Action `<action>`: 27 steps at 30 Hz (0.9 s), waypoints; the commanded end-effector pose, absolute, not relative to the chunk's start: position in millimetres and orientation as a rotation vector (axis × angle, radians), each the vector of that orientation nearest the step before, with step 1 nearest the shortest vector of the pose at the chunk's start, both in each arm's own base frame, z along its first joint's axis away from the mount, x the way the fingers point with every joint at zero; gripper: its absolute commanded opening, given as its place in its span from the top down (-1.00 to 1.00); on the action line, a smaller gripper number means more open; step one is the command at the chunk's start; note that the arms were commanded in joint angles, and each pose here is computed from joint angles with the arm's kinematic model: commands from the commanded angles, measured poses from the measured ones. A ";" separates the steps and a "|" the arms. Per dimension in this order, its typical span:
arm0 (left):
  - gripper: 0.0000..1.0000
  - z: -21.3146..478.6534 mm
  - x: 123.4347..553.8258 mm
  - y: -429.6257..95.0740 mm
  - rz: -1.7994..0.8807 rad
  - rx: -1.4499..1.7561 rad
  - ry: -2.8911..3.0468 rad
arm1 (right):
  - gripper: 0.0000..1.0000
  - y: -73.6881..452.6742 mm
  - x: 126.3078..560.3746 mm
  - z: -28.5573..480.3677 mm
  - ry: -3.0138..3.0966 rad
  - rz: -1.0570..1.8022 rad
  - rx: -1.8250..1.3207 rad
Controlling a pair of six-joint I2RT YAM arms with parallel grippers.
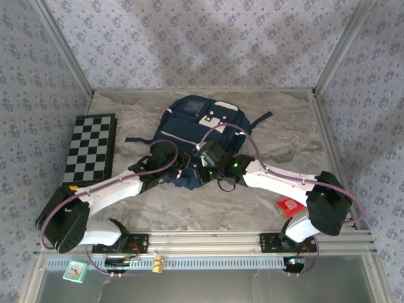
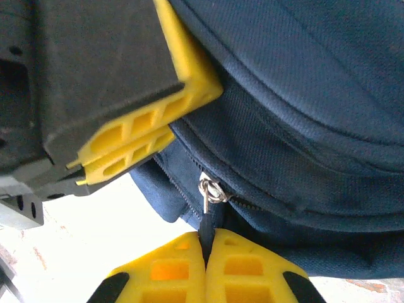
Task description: Pack books, pencil case, and school supplies into a backpack
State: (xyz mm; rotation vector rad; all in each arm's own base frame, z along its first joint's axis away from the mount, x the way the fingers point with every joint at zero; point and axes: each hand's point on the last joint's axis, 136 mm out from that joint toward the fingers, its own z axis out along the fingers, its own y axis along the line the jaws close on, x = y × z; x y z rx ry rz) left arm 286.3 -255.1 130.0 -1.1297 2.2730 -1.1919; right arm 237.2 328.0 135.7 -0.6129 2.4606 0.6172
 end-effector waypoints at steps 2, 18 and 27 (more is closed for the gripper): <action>1.00 146.9 294.0 -250.2 -1.172 -1.088 2.231 | 1.00 315.4 237.8 142.7 2.454 0.532 -0.615; 1.00 157.4 286.4 -172.6 -1.025 -0.896 2.297 | 1.00 218.9 246.7 129.8 2.587 0.318 -0.461; 1.00 167.7 287.2 -156.8 -0.974 -0.754 2.357 | 1.00 177.7 295.0 128.5 2.595 0.241 -0.275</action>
